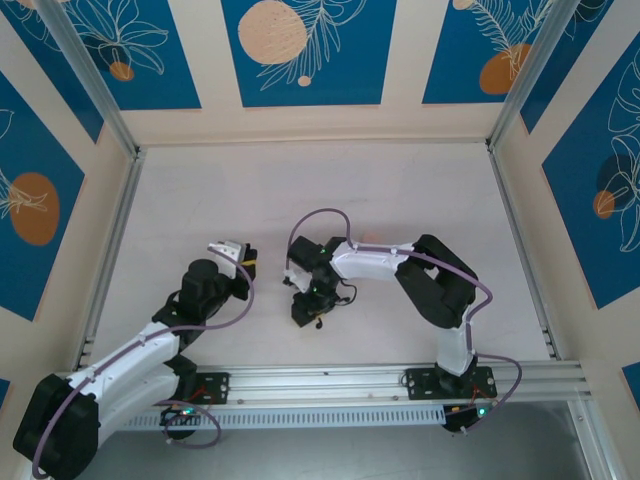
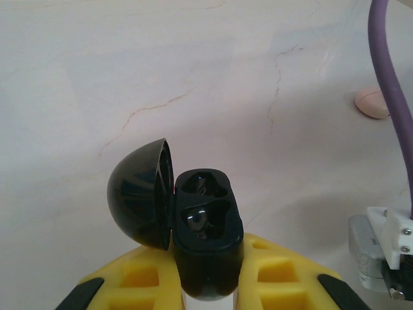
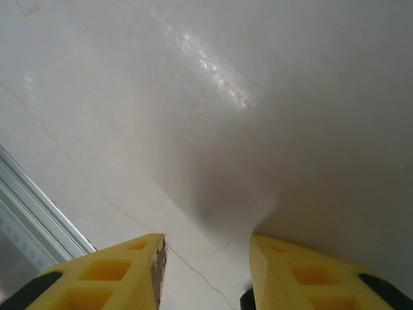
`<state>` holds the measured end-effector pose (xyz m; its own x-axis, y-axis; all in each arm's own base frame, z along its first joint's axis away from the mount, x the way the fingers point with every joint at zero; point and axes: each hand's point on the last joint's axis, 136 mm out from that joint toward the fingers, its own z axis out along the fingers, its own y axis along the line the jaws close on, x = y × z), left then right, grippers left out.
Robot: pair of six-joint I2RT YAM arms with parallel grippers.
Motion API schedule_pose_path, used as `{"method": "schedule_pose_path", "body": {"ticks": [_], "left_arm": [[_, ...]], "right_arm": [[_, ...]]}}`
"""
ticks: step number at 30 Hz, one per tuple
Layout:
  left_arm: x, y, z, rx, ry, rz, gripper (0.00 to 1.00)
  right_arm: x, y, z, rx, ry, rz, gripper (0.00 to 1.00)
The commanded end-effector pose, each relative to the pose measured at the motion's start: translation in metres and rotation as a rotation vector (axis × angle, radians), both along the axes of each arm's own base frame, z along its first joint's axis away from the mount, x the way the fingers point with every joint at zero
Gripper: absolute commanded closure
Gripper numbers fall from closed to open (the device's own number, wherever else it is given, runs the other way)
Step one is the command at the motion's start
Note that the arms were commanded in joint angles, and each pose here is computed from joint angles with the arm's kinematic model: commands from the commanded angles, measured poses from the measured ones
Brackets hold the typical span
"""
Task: Insert wireless bluetooth earbuds into charging case
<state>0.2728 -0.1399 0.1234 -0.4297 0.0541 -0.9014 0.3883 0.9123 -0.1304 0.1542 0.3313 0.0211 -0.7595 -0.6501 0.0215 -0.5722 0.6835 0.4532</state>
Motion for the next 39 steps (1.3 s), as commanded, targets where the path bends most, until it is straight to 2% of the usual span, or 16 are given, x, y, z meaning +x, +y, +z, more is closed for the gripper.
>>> {"method": "schedule_pose_path", "body": {"ticks": [1,12,21,27,39], "left_arm": [[-0.001,0.0,0.001,-0.013,-0.002,-0.009,0.85],[-0.002,-0.001,0.0,-0.018,0.002,-0.017,0.85],[-0.004,-0.003,-0.001,-0.019,0.01,-0.027,0.85],[-0.004,-0.003,0.0,-0.021,0.007,-0.027,0.85],[-0.004,-0.002,0.0,-0.015,0.009,-0.031,0.85]], "right_arm": [[-0.004,-0.024,0.0,-0.084,-0.015,0.009,0.59],[-0.012,-0.045,0.006,-0.15,0.006,-0.003,0.6],[-0.025,-0.048,0.002,-0.192,0.047,0.027,0.64],[-0.011,-0.043,0.002,-0.215,-0.003,-0.001,0.64],[-0.002,-0.036,0.003,-0.266,-0.099,0.059,0.64]]}}
